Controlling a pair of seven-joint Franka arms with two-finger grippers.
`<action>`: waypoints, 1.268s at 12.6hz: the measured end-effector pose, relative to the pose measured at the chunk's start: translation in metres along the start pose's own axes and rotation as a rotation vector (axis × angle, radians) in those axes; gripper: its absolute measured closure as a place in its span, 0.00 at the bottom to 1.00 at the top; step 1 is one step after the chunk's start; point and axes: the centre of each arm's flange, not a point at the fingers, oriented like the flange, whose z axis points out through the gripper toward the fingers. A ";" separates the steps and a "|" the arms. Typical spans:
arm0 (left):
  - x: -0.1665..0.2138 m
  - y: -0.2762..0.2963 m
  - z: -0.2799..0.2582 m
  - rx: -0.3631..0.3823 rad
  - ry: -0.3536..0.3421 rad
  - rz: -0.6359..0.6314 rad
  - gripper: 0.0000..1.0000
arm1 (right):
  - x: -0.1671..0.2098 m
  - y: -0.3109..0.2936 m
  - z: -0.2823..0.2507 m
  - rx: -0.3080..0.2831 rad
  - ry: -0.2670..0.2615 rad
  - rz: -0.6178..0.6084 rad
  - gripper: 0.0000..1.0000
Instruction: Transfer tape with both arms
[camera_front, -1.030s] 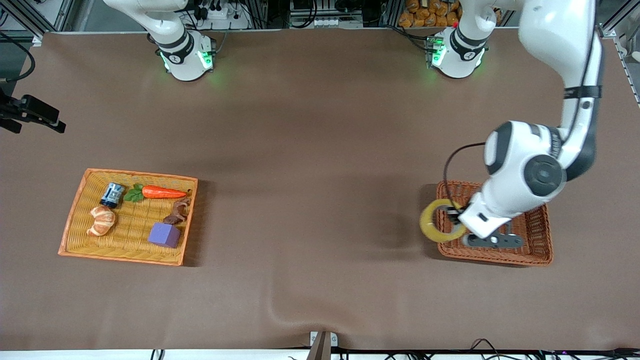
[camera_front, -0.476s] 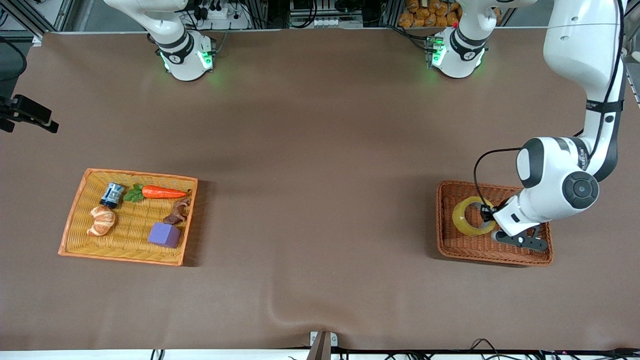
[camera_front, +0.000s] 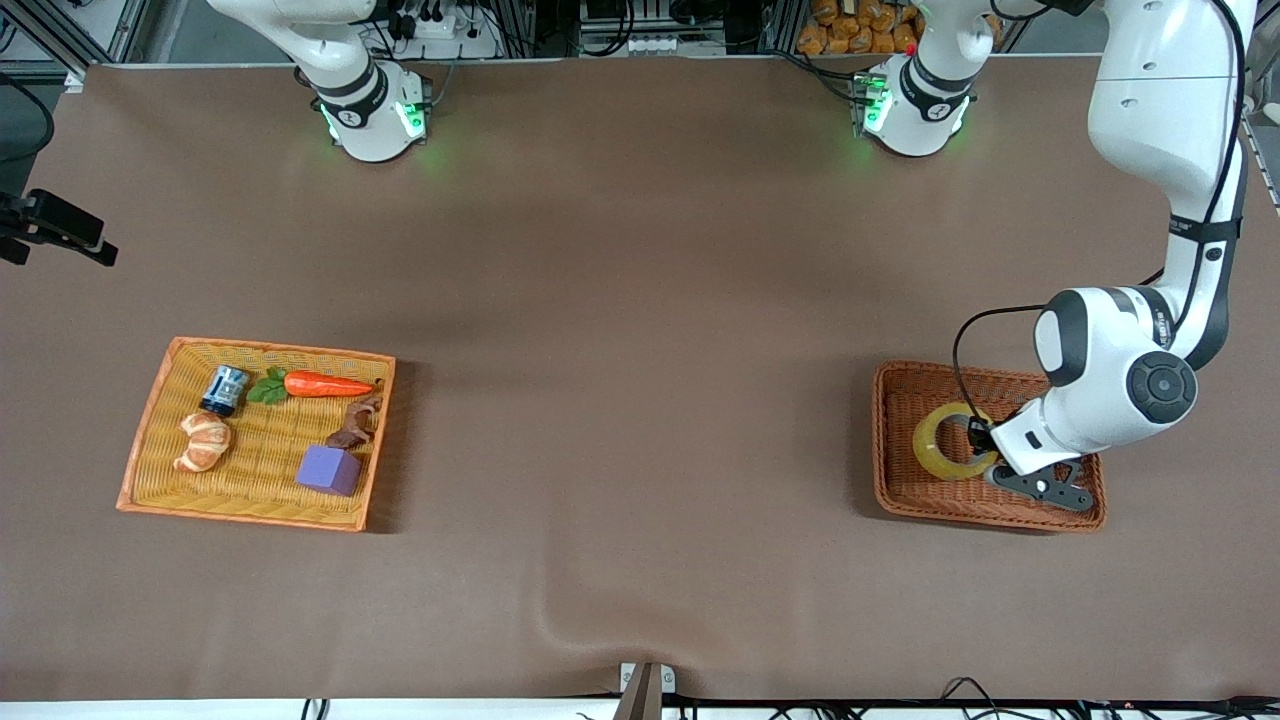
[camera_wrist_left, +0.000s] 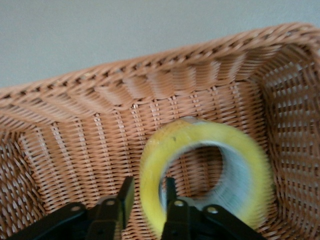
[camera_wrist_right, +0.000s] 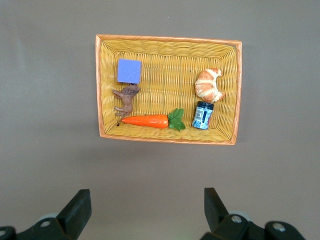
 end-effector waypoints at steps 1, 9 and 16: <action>0.004 0.001 -0.011 0.005 0.018 0.003 0.51 | 0.000 0.000 0.000 0.000 0.001 0.000 0.00; -0.004 0.050 -0.224 -0.012 0.046 -0.246 0.00 | 0.001 0.002 -0.003 -0.001 0.015 0.004 0.00; -0.062 0.074 -0.362 -0.021 0.004 -0.299 0.00 | 0.001 0.001 -0.003 -0.001 0.015 0.002 0.00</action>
